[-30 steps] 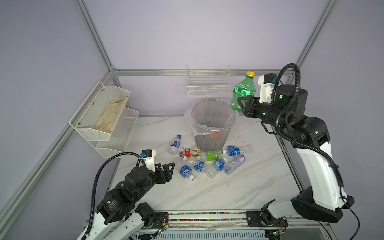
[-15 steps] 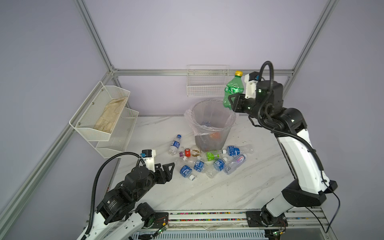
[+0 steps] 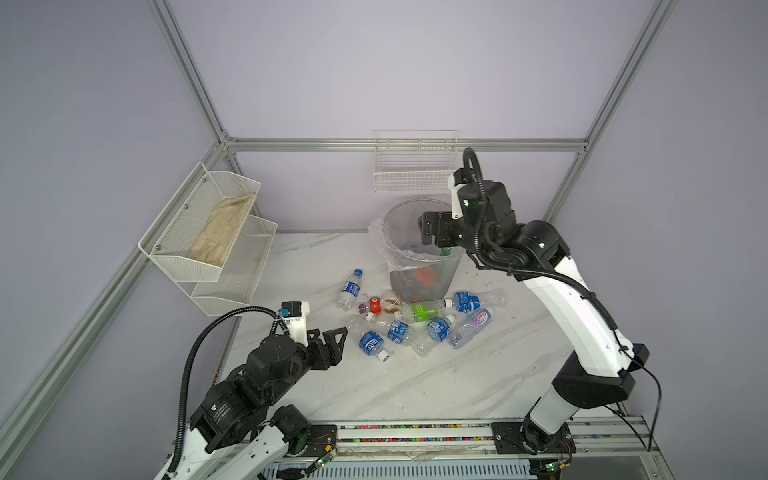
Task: Throw the plastic bottles in the bin
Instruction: 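Open the right gripper to drop the Sprite bottle into the wastebasket, then withdraw the right gripper while the left gripper reaches toward a clear blue-labelled bottle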
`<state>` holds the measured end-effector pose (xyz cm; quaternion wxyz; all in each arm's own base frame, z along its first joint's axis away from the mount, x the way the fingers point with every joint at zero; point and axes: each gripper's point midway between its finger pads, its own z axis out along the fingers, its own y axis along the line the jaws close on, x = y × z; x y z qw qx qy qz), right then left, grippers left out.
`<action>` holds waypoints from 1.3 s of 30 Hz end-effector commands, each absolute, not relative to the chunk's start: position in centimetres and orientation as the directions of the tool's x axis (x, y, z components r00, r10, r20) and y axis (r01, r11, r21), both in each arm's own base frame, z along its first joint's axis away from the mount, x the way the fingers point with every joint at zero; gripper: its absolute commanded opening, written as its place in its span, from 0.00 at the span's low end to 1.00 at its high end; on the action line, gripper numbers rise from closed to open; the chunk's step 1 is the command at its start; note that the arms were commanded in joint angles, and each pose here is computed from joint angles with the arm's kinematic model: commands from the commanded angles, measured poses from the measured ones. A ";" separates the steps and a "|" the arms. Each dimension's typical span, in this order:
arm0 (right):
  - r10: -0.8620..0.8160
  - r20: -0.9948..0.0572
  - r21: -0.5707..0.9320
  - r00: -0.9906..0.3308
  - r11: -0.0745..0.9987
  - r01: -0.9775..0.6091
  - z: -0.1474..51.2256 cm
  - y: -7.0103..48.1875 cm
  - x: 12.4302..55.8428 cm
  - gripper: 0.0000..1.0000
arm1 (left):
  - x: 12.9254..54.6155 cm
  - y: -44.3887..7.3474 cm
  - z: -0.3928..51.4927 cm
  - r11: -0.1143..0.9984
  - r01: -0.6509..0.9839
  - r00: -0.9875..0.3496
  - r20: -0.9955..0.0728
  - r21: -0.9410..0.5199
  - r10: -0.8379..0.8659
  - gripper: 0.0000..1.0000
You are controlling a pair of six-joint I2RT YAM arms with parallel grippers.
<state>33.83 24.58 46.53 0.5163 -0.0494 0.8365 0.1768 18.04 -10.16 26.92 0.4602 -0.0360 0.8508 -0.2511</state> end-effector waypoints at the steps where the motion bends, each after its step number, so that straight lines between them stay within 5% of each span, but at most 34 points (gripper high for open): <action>1: 0.143 -0.884 0.269 -0.446 0.934 -0.233 46.6 23.6 33.7 0.98 | 18.2 -10.5 26.3 0.867 0.160 -0.593 -0.749 -0.472 -0.298 0.84; 19: 0.175 -0.858 0.324 -0.483 0.915 -0.243 43.6 21.2 30.1 0.98 | 19.7 -12.7 18.3 0.851 -0.068 -0.750 -0.536 -0.520 -0.387 1.00; 39: 0.191 -0.792 0.353 -0.580 0.918 -0.180 37.0 19.4 27.7 0.98 | 23.5 -15.0 13.1 0.852 -0.220 -0.773 -0.448 -0.476 -0.450 1.00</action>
